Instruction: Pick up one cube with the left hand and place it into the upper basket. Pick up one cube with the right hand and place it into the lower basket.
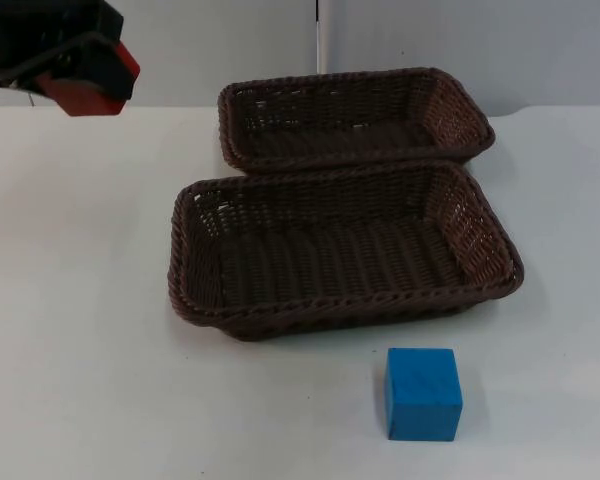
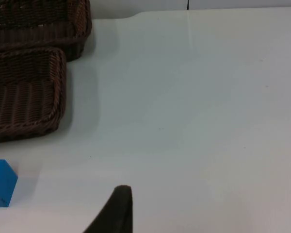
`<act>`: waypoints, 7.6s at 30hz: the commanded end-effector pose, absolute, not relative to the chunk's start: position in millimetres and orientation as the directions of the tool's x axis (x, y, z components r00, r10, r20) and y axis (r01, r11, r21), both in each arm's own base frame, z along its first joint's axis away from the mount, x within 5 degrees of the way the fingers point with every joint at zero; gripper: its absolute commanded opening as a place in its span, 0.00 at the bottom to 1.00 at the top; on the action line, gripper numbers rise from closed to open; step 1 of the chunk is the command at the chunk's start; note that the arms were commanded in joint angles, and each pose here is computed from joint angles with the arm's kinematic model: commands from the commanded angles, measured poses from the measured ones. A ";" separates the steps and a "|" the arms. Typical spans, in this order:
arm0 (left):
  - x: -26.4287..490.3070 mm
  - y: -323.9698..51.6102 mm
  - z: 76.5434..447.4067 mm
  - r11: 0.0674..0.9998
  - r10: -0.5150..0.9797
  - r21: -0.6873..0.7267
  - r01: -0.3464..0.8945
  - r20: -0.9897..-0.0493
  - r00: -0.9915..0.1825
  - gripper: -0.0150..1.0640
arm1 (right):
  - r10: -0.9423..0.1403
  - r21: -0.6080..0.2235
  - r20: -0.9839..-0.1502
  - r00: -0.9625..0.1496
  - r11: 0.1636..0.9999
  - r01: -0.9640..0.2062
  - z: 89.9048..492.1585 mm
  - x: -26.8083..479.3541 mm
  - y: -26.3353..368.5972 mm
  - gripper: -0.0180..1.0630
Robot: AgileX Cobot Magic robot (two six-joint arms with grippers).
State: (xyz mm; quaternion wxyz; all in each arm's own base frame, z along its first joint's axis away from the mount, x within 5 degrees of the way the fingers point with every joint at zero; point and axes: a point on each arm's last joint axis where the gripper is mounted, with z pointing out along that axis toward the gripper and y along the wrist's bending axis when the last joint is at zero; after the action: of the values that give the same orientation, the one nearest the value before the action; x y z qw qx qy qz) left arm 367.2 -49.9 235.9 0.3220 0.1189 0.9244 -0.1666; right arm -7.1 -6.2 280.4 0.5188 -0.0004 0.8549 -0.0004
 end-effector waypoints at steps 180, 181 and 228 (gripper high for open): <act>247.1 -82.7 357.2 0.921 0.219 -0.015 0.389 -0.807 -0.548 0.85 | -0.006 -0.007 -0.890 -0.456 1.000 0.001 280.4 -7.2 -6.1 0.98; 247.1 -82.7 357.2 0.921 0.219 -0.015 0.389 -0.807 -0.548 0.85 | -0.006 -0.007 -0.890 -0.456 1.000 0.001 280.4 -7.2 -6.1 0.98; 88.4 -32.2 311.0 0.932 0.184 0.023 0.362 -0.889 -0.419 0.85 | -0.002 -0.001 -0.890 -0.456 1.000 -0.001 280.4 -7.3 -5.7 0.98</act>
State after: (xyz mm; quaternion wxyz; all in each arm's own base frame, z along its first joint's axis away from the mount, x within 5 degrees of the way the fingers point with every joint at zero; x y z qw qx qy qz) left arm 91.9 -34.4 310.9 0.5046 0.1615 0.8428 -0.0945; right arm -7.1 -6.2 280.4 0.5188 -0.0004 0.8549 -0.0004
